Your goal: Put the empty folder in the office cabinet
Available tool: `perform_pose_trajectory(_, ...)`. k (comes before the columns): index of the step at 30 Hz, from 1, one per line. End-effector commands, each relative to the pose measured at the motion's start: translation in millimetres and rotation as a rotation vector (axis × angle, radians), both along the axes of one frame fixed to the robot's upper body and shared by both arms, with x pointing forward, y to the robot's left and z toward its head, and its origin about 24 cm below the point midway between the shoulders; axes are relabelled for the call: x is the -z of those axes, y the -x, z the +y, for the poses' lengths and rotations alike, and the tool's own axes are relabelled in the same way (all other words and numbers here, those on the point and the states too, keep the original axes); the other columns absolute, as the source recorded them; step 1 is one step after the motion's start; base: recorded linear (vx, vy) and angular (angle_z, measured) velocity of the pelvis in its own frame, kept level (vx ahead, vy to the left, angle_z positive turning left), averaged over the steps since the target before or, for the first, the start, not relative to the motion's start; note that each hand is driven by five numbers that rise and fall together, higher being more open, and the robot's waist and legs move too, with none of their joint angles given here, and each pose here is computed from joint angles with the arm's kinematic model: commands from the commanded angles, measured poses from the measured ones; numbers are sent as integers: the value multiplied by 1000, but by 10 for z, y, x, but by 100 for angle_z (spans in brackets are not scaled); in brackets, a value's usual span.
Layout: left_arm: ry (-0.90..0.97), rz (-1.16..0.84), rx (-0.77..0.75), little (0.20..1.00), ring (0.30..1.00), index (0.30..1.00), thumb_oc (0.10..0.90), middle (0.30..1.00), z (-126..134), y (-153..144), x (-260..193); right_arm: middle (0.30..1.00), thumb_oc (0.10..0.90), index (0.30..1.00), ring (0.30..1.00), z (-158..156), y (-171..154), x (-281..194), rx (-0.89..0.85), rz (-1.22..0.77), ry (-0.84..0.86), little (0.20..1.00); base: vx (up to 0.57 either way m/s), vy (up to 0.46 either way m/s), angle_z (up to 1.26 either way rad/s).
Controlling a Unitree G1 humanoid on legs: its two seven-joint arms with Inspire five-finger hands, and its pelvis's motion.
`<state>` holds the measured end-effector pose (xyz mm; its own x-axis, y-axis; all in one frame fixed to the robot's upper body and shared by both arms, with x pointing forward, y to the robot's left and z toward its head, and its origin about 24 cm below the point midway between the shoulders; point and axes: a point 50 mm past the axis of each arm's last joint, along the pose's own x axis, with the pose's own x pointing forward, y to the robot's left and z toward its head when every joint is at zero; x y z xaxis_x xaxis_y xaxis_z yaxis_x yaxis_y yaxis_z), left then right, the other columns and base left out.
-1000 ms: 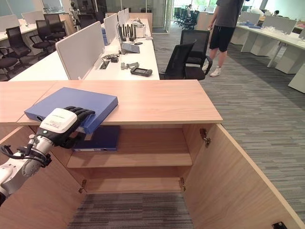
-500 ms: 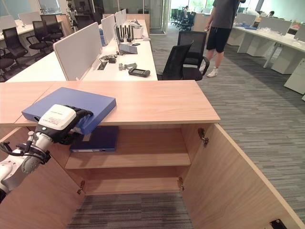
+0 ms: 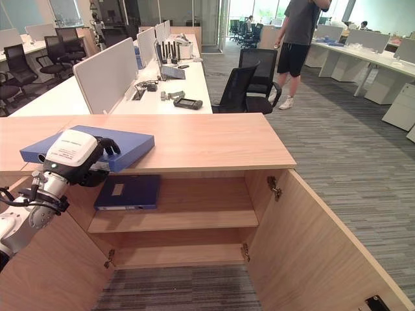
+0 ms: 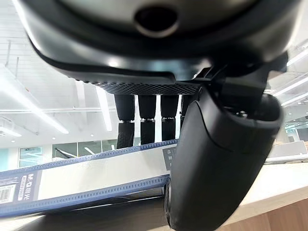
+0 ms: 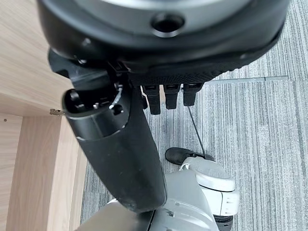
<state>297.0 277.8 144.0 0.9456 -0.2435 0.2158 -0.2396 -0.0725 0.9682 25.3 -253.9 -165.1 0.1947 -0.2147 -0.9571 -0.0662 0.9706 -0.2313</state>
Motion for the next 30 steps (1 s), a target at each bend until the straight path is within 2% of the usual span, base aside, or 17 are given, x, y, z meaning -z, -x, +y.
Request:
perform_pose_trajectory(1, 74, -235, -4, 300, 300, 300, 400, 300, -30, -172, -679, 900, 800, 900, 900, -227, -261, -91, -40, -56, 64, 900, 0, 0, 0)
perform_pose_trajectory(10, 194, -473, 91, 300, 300, 300, 400, 300, -125, -15, -1194, 900, 800, 900, 900, -193, -305, -85, -48, -61, 51, 900, 0, 0, 0)
perform_pose_trajectory(19, 368, -747, 241, 300, 300, 300, 400, 300, -193, 374, -1679, 900, 800, 900, 900, -147, -337, -74, -65, -63, 34, 900, -2, -2, 0)
perform_pose_trajectory(30, 658, -847, 506, 300, 300, 300, 400, 300, -254, 773, -1888, 900, 800, 900, 900, -116, -393, -75, -98, -71, 14, 900, -25, -6, 6)
